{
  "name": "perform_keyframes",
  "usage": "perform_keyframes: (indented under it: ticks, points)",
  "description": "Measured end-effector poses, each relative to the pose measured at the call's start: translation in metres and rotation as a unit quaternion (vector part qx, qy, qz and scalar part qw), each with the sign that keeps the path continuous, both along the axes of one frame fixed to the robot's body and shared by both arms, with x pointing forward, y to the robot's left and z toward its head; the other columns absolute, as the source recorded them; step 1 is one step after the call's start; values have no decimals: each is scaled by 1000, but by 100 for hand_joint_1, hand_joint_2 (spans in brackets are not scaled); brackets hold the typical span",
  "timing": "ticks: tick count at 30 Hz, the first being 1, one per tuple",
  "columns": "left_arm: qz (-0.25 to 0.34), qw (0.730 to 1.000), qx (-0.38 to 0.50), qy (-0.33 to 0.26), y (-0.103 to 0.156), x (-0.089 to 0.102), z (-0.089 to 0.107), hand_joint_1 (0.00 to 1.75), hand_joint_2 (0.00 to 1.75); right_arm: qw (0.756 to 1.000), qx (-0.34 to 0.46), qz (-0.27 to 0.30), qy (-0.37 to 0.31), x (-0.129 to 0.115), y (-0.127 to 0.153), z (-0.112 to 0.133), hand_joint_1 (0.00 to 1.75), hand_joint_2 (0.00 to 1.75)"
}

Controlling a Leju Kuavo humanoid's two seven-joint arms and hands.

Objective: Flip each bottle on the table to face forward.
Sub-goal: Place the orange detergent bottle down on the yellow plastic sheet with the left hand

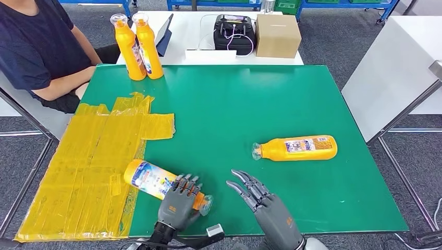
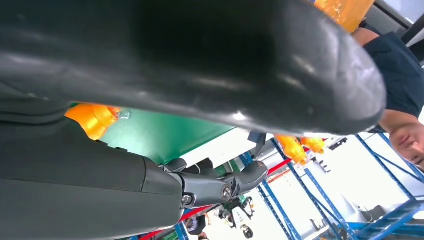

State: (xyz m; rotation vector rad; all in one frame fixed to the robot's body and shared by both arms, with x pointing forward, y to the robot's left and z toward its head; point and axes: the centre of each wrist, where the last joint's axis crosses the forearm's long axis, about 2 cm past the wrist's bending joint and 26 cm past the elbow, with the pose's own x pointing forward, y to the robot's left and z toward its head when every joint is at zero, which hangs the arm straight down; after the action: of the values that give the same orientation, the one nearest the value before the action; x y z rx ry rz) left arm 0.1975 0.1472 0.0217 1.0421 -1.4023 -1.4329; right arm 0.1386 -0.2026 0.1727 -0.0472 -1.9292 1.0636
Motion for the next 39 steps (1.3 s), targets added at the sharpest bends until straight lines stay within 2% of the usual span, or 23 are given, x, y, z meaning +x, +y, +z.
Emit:
perform_keyframes:
  ticks: [4,16,22,27,33,39]
  points:
    - [41,999,18,5,3,7,-1,0,0,1000,-5,-6,4,-1,0,-1,0,0]
    - [89,995,55,-1,20,16,-3,0,0,1000,-11,-13,10,-2,1,-3,0,0]
    - [130,989,70,13,49,46,7,0,0,1000,-14,-9,13,0,3,-5,0,0]
    - [174,982,68,13,77,62,12,0,0,1000,-17,-4,15,2,5,-6,0,0]
    - [204,977,61,17,98,73,16,0,0,1000,-18,-3,16,3,6,-6,0,0]
    - [204,978,45,21,104,76,19,0,0,1000,-21,-4,15,3,7,-7,0,0]
